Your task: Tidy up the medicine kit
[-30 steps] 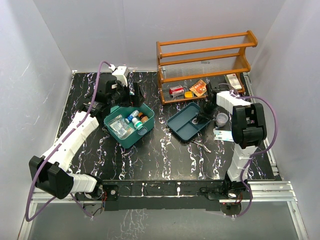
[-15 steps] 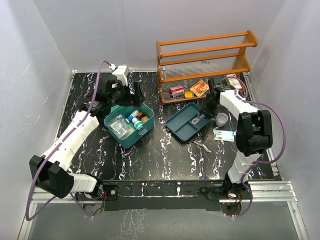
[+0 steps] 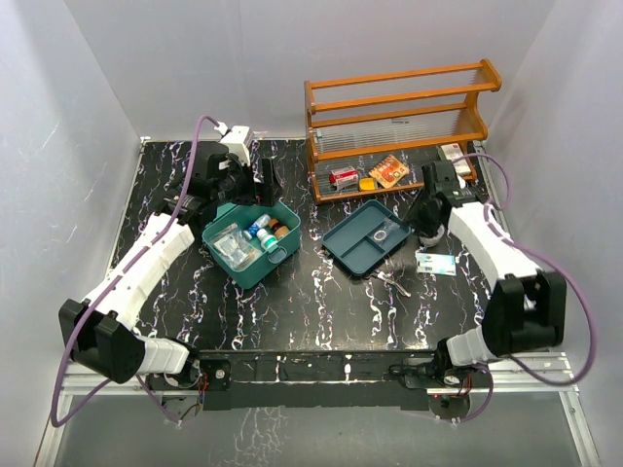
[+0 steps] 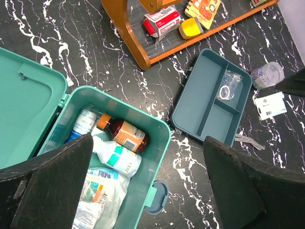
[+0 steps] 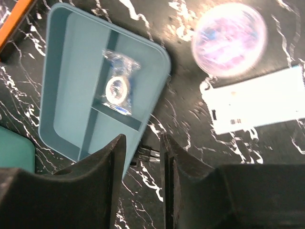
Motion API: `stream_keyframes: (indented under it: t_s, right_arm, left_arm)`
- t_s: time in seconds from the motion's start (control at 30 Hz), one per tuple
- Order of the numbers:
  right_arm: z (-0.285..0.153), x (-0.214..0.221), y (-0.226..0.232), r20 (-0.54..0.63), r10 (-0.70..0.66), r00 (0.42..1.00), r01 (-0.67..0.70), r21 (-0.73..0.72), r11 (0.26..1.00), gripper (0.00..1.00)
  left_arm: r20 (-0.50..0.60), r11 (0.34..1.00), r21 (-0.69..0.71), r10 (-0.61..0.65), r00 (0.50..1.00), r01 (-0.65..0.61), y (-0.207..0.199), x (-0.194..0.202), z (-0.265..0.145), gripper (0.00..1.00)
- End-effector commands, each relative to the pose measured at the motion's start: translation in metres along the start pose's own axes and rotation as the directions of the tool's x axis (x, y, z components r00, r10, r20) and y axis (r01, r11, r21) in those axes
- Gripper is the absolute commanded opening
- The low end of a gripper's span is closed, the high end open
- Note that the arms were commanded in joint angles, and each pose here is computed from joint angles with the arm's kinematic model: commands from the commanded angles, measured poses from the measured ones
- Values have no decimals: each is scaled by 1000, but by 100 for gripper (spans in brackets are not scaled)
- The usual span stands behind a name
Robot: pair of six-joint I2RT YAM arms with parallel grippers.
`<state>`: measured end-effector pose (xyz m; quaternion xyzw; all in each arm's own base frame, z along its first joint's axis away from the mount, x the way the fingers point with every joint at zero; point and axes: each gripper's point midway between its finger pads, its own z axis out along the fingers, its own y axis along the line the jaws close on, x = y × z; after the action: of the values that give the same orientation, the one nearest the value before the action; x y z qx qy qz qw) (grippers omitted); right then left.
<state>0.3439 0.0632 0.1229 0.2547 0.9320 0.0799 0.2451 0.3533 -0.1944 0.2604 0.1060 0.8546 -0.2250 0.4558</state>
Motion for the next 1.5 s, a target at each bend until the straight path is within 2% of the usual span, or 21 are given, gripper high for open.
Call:
stream_keyframes:
  t_s: [0.0, 0.13, 0.37, 0.57, 0.8, 1.0, 1.2, 1.47]
  right_arm:
    - [-16, 3, -32, 125, 86, 988, -96, 78, 992, 36]
    - [-20, 10, -68, 186, 153, 971, -183, 160, 970, 44]
    - [-8, -3, -111, 206, 291, 934, -336, 232, 913, 46]
    - [13, 3, -112, 197, 454, 869, -490, 218, 844, 44]
    - [21, 0, -118, 227, 542, 809, -585, 228, 778, 41]
    - [30, 10, -123, 210, 587, 782, -623, 238, 745, 38]
    - [41, 16, -127, 197, 611, 767, -641, 274, 717, 38]
    - [59, 24, -137, 173, 618, 767, -633, 358, 686, 38]
  left_arm:
    - [94, 998, 38, 40, 995, -43, -11, -30, -18, 99]
    - [91, 997, 67, 20, 996, -26, -15, -25, -17, 99]
    - [96, 995, 97, -41, 995, 31, -22, -26, -17, 99]
    - [135, 997, -29, -73, 988, 78, -6, -47, -28, 99]
    - [229, 991, -104, -58, 972, 83, 3, -72, -50, 99]
    - [328, 980, -169, -42, 944, 103, 13, -90, -77, 99]
    - [419, 972, -161, -89, 904, 170, 15, -95, -100, 99]
    - [443, 971, -156, -94, 892, 179, 16, -91, -106, 99]
